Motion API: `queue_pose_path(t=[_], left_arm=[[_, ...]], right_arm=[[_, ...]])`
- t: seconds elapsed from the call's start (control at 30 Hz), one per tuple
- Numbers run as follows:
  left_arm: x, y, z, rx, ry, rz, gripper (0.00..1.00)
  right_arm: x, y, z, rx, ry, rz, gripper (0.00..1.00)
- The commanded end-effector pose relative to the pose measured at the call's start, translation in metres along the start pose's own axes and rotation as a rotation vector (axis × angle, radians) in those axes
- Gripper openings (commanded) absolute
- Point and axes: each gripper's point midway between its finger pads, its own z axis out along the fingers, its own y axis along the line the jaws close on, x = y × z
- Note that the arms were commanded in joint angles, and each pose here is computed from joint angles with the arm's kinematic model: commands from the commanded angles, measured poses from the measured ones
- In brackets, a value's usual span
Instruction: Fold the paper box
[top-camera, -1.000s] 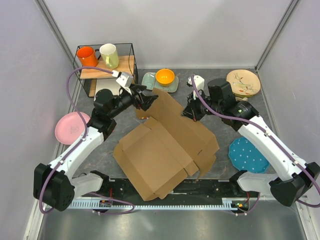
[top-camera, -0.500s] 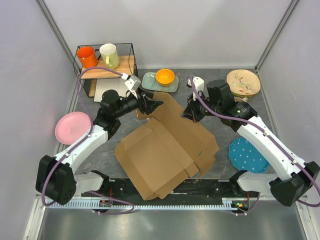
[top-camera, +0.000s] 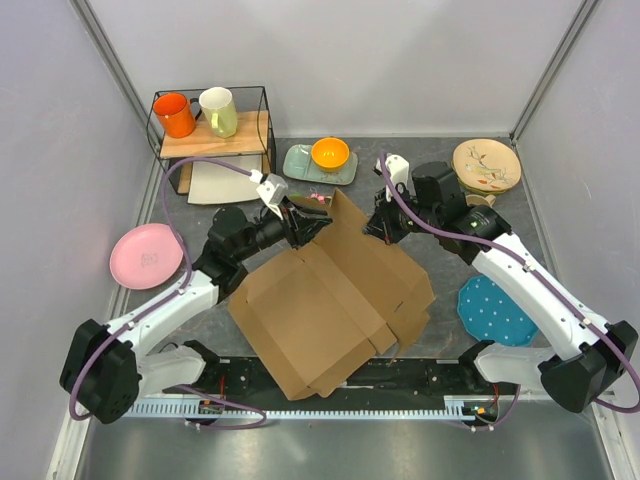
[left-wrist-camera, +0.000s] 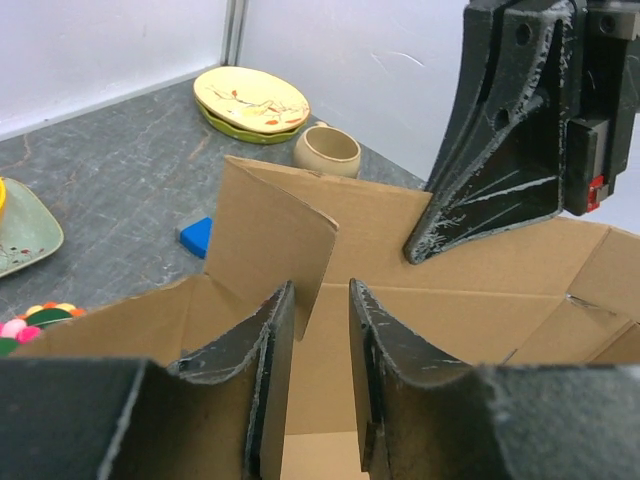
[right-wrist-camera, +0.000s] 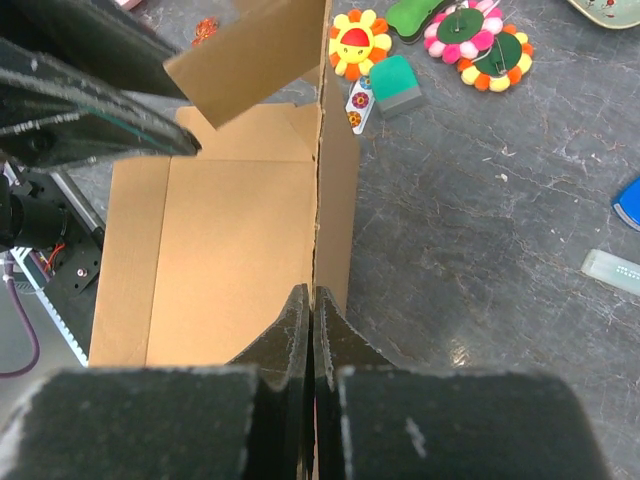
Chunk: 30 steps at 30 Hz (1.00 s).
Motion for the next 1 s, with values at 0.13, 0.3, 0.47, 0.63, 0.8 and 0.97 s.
queue_pose_path(t=[0.13, 0.3, 0.47, 0.63, 0.8, 0.97], left_arm=[[0.0, -0.016, 0.017, -0.012, -0.055, -0.028, 0.36], [0.003, -0.002, 0.016, -0.11, -0.045, -0.048, 0.47], [-0.022, 0.021, -0.031, -0.298, -0.098, 0.006, 0.67], [-0.028, 0.031, -0.082, -0.454, -0.128, 0.007, 0.81], [-0.004, 0.065, -0.109, -0.65, -0.098, 0.004, 0.87], [0.047, 0.111, -0.099, -0.715, 0.038, -0.048, 0.88]], right_arm=[[-0.008, 0.007, 0.0, -0.016, -0.04, -0.004, 0.0], [-0.008, 0.008, -0.003, -0.006, -0.043, -0.017, 0.0], [-0.011, 0.006, -0.014, 0.021, -0.04, -0.044, 0.0], [-0.01, 0.005, -0.017, 0.03, -0.02, -0.086, 0.0], [-0.004, 0.003, -0.014, 0.039, 0.002, -0.116, 0.0], [-0.003, 0.006, -0.013, 0.03, 0.011, -0.122, 0.0]])
